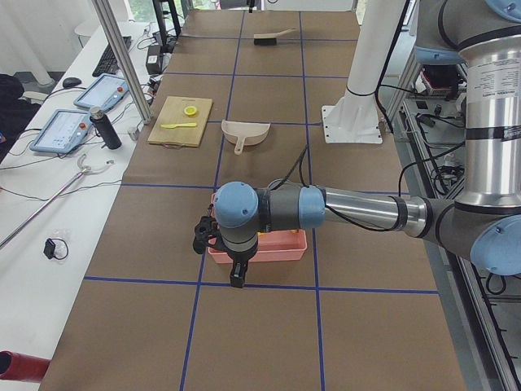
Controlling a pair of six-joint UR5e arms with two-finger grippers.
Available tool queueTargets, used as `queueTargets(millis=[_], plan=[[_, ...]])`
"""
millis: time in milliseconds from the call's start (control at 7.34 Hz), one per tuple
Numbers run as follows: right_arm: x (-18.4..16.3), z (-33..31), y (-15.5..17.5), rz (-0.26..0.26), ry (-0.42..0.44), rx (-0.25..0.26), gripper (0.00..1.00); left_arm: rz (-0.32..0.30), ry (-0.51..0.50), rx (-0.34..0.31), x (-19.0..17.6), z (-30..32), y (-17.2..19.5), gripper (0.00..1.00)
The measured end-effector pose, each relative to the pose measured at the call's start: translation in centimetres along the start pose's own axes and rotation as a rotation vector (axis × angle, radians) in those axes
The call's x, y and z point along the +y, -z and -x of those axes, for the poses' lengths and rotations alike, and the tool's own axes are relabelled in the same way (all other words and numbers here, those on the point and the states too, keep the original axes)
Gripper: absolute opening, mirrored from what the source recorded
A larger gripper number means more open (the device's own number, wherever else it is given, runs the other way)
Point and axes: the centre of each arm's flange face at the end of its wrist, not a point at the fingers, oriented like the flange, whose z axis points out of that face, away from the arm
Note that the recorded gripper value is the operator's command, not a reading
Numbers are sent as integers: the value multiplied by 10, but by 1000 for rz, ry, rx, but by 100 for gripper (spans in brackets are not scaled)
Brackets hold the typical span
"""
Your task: Sweep and dump trash into bin
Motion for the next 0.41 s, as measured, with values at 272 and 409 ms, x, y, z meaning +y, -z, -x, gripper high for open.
queueTargets(millis=[272, 409], plan=[[2, -1, -1, 4, -5, 3, 100, -5, -5, 0, -3, -2, 2, 99], [2, -2, -1, 4, -5, 5, 100, -9, -10, -1, -6, -4, 4, 99]])
